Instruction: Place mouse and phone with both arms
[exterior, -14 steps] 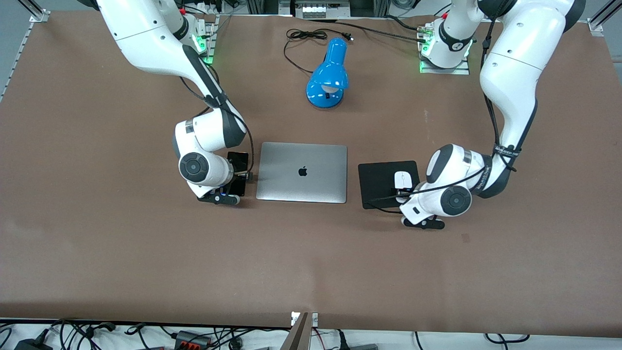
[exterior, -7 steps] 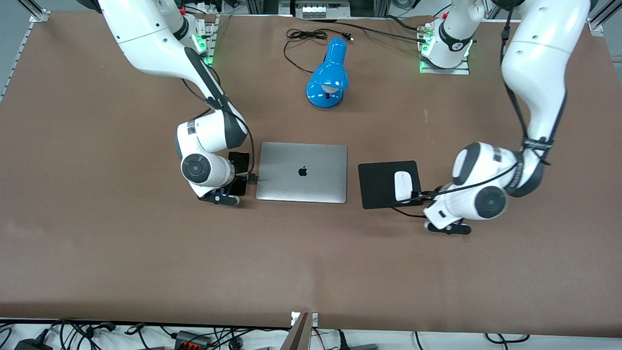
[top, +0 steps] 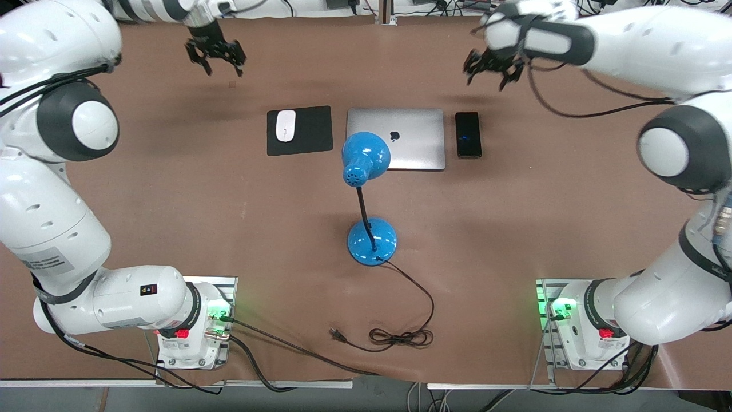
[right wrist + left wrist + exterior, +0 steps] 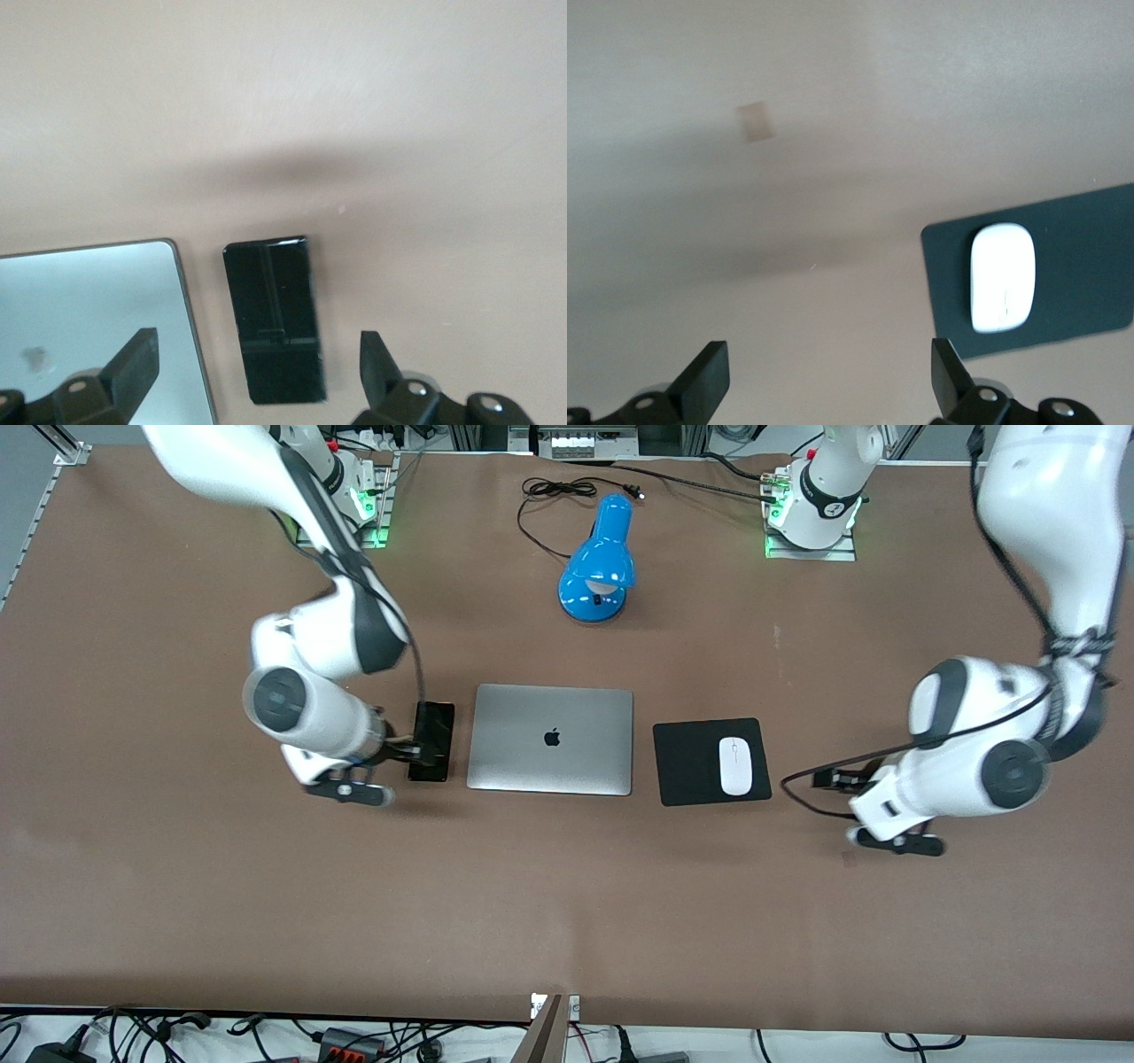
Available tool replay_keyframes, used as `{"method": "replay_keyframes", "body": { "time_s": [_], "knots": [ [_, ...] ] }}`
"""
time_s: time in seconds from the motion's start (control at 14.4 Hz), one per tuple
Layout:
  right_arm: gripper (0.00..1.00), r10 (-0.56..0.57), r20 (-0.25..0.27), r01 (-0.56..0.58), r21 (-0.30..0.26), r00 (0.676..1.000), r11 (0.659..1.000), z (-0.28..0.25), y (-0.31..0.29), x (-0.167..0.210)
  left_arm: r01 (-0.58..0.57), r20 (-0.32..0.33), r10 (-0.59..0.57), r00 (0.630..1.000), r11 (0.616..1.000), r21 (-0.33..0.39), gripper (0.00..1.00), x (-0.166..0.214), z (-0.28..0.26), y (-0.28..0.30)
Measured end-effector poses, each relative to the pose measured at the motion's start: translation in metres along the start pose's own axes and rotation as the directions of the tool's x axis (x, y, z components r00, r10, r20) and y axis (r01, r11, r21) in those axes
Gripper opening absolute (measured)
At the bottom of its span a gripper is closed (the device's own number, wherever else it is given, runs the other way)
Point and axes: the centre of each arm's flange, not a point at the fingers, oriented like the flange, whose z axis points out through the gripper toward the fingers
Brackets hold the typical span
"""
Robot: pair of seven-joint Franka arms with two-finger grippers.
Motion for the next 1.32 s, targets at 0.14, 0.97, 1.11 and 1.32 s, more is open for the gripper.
{"method": "replay_keyframes", "body": {
  "time_s": [0.14, 0.97, 1.11, 1.32],
  "knots": [
    [1.0, -0.009, 0.017, 0.009, -0.005, 1.0, 1.0, -0.053, 0.031, 0.009, 0.002, 0.014, -0.003, 1.0, 0.999, 0.053, 1.0, -0.012, -0.042, -0.007],
    [1.0, -0.121, -0.042, 0.115, -0.131, 0.992, 0.985, -0.215, 0.151, 0.044, 0.102, 0.005, -0.103, 0.995, 0.99, 0.096, 1.0, -0.083, -0.187, -0.047],
    [1.0, -0.13, -0.064, 0.121, -0.121, 0.989, 0.985, -0.235, 0.186, 0.045, 0.106, 0.01, -0.107, 0.994, 0.99, 0.091, 1.0, -0.081, -0.184, -0.05],
    [1.0, -0.133, -0.091, 0.124, -0.095, 0.987, 0.988, -0.259, 0.219, 0.039, 0.137, -0.013, -0.136, 0.991, 0.987, 0.086, 1.0, -0.083, -0.19, -0.043]
  ]
}}
